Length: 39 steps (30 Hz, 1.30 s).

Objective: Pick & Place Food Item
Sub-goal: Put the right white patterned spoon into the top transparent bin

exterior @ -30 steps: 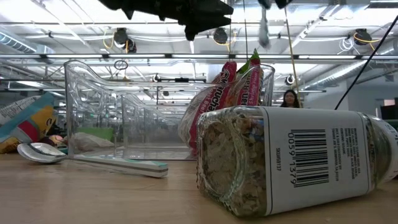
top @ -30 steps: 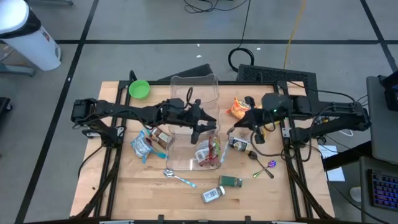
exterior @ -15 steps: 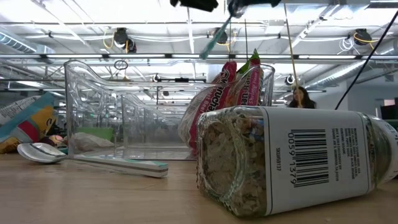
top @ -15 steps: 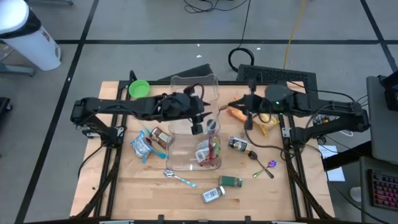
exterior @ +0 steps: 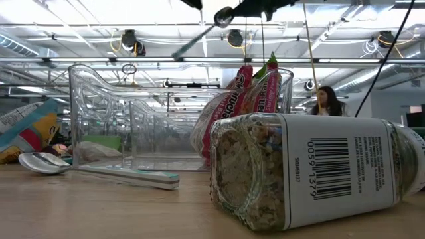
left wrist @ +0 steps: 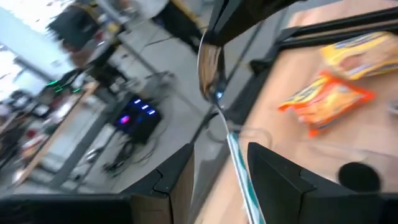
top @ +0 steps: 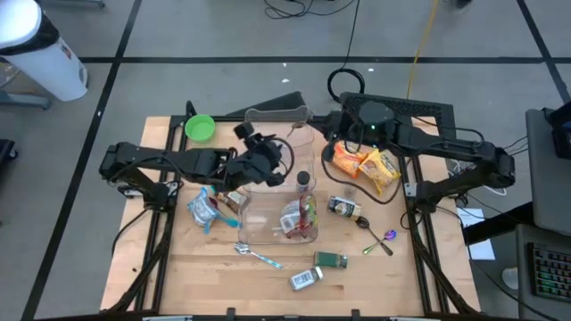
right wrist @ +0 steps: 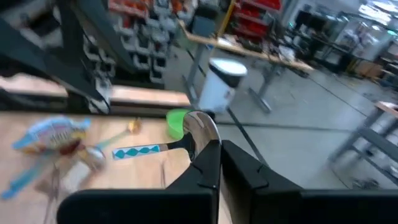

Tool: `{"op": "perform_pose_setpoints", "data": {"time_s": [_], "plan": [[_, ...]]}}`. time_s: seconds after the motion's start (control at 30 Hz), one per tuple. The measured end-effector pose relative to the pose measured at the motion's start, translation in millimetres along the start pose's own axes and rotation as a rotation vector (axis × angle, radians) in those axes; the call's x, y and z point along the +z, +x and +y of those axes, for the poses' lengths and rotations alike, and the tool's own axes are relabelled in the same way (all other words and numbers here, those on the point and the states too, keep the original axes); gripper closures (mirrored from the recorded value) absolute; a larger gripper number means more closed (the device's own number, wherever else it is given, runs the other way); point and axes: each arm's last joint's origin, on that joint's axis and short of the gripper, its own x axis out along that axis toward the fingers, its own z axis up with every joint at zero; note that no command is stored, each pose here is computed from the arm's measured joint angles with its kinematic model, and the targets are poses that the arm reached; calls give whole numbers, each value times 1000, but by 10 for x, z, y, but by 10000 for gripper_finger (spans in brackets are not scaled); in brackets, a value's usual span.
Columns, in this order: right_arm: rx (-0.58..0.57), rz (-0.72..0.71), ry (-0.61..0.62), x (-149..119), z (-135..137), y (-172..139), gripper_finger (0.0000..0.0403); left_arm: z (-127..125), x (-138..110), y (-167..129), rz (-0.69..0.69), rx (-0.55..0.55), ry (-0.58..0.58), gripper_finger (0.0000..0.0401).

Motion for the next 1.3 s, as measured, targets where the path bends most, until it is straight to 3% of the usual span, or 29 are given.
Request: {"op": "perform_pose_setpoints", "data": {"time_s": [0.17,0.5,0.97,1.3], "plan": [[72,-142,54,-12,-44,70,403,-11,-96,-44,62,80,-10,242],[38,-305,96,-246,18,37,403,10,-147,-31,94,132,-12,242],[10,-363,117,-292,-25,-23,403,-22,-147,5,101,56,20,242],[-5,-343,132,-322,-75,-15,403,-66,-46,-41,28,38,47,242]]}}
